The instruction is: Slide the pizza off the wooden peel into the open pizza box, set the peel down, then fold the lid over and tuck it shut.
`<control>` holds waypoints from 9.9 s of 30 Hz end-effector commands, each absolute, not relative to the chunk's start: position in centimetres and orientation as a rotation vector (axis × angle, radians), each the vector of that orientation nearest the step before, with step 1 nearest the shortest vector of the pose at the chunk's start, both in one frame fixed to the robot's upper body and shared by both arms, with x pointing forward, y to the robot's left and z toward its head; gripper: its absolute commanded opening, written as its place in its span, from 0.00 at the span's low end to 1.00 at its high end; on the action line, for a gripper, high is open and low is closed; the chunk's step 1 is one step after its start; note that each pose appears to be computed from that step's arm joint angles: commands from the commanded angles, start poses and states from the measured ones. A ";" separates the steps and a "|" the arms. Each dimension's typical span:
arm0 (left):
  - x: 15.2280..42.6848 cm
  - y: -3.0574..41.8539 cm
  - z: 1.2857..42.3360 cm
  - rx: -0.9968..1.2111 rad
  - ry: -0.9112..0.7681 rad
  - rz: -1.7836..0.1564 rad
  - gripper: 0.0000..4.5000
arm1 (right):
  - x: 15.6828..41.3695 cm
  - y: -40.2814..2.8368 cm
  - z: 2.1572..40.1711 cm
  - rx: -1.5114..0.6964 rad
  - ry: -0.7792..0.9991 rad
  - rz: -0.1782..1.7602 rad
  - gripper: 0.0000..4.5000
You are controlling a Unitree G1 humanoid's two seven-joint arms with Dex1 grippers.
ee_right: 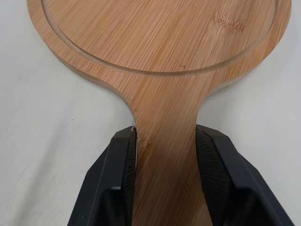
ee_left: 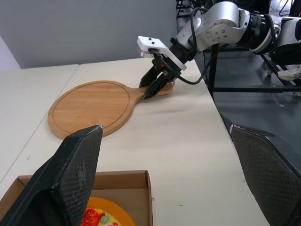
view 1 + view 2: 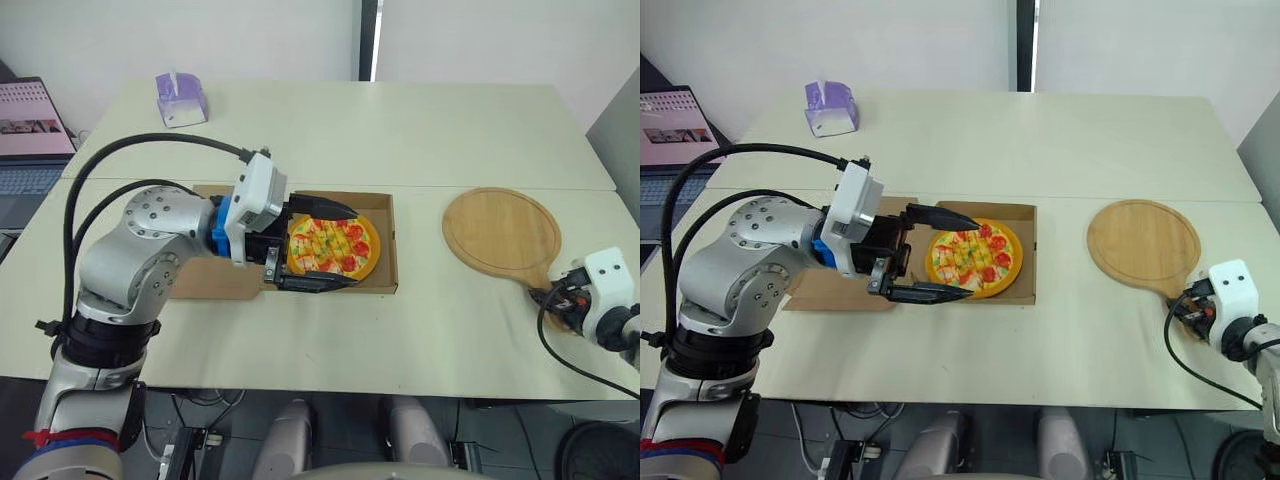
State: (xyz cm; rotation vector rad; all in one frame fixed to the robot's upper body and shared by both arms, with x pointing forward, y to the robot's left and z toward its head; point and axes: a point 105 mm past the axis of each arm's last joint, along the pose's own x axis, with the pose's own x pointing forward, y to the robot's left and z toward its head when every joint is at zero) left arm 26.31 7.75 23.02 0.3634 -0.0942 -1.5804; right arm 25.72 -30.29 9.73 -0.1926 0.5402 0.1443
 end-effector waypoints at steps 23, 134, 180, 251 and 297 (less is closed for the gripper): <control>26.4 18.9 21.5 0.315 -0.032 -0.782 1.00 | 33.4 -21.7 21.5 -0.615 0.109 0.810 1.00; 40.3 16.8 21.2 0.064 0.061 -0.877 0.00 | 32.0 -18.5 12.9 -1.033 0.437 1.248 0.01; 40.9 12.3 27.4 0.019 -0.248 -1.075 0.00 | 40.2 -18.0 26.3 -0.176 -0.071 0.649 0.47; 33.1 7.8 21.8 -0.184 -0.272 -0.752 0.00 | 30.6 -15.1 20.8 -0.009 0.025 0.394 0.01; 31.8 7.9 18.1 -0.152 -0.186 -0.776 0.00 | 34.9 -18.2 26.9 -0.141 0.092 0.794 0.00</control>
